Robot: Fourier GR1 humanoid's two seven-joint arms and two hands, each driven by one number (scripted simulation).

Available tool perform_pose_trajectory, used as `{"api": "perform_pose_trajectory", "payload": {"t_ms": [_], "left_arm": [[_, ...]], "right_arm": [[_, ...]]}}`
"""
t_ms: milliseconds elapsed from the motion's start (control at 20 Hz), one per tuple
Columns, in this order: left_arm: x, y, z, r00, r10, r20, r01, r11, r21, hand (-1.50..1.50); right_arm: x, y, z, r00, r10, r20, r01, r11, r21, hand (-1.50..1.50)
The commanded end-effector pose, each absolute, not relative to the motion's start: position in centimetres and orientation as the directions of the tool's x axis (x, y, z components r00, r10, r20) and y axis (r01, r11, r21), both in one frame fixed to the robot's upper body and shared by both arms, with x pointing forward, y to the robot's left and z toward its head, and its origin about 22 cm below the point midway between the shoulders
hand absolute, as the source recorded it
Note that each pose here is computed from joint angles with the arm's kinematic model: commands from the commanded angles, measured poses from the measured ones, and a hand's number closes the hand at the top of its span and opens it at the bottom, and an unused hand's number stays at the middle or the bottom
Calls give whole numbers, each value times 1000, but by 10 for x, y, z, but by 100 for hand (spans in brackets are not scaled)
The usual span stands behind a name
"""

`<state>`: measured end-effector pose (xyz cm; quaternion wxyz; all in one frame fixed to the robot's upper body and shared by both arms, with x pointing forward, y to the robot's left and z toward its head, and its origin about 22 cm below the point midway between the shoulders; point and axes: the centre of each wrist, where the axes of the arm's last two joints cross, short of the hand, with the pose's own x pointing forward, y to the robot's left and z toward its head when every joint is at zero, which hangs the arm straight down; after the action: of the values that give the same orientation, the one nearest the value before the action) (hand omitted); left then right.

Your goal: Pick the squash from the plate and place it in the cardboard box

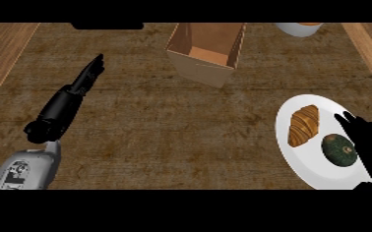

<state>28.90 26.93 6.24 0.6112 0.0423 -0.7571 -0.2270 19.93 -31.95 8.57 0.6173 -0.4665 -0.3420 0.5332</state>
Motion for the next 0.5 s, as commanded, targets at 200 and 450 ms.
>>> {"api": "perform_pose_trajectory", "payload": {"t_ms": [200,450], "left_arm": [[293,273,65,-244,-348,905,212,892,400,0],[301,263,82,-252,-340,906,215,893,395,0]], "right_arm": [[219,-350,57,171,985,-34,-364,31,-931,-150],[225,-335,58,212,973,-92,-368,-8,-930,-150]]}}
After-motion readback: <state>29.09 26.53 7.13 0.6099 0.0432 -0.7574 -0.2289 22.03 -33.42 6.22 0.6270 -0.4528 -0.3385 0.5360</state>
